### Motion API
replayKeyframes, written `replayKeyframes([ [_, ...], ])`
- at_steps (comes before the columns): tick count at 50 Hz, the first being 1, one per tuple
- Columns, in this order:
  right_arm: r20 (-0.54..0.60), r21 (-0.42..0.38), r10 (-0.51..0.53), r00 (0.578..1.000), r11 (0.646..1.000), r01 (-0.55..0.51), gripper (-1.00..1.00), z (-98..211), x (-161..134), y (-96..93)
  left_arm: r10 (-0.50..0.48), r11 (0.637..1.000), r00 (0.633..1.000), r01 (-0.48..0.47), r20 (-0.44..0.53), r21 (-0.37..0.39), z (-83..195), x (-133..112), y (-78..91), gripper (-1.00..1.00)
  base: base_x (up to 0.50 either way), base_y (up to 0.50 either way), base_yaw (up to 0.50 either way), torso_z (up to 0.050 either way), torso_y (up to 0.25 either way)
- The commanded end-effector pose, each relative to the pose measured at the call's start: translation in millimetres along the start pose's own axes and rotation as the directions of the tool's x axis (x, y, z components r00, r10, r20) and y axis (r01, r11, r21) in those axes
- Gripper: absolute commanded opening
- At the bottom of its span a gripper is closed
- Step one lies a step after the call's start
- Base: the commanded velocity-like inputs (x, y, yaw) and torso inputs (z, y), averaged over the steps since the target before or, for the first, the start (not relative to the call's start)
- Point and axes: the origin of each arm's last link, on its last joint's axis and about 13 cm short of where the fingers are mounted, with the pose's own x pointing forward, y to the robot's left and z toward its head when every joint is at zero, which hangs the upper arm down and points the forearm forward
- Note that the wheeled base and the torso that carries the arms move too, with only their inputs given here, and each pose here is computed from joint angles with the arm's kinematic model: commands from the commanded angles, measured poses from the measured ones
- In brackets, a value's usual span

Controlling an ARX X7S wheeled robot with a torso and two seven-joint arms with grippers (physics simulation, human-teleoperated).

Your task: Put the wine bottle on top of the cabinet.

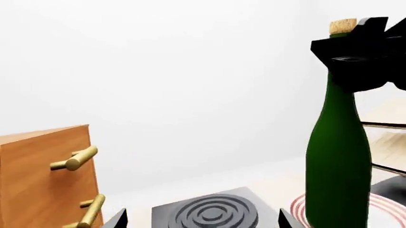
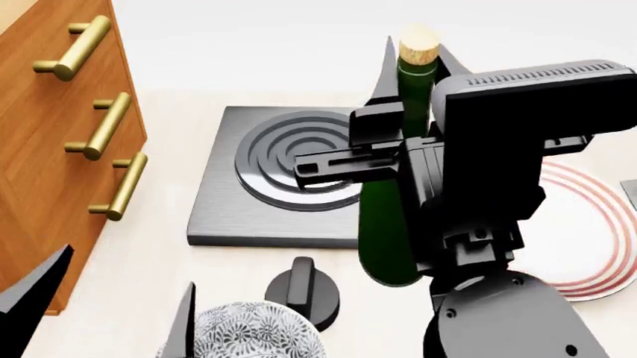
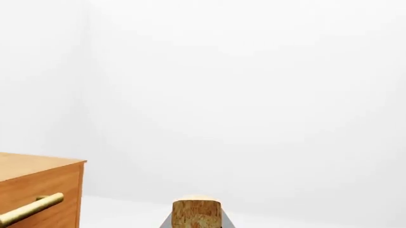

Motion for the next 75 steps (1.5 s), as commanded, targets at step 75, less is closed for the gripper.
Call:
replayKeyframes([
  [75, 0.065, 0.018, 0.107, 0.992, 0.994, -0.108, -1.00, 15.2, 9.7, 26.7, -0.350, 0.933, 0.934, 0.340, -0.074, -0.120, -26.6, 138.5, -45.9, 1.00, 0.00, 0.00, 0.00, 0.000, 0.001],
])
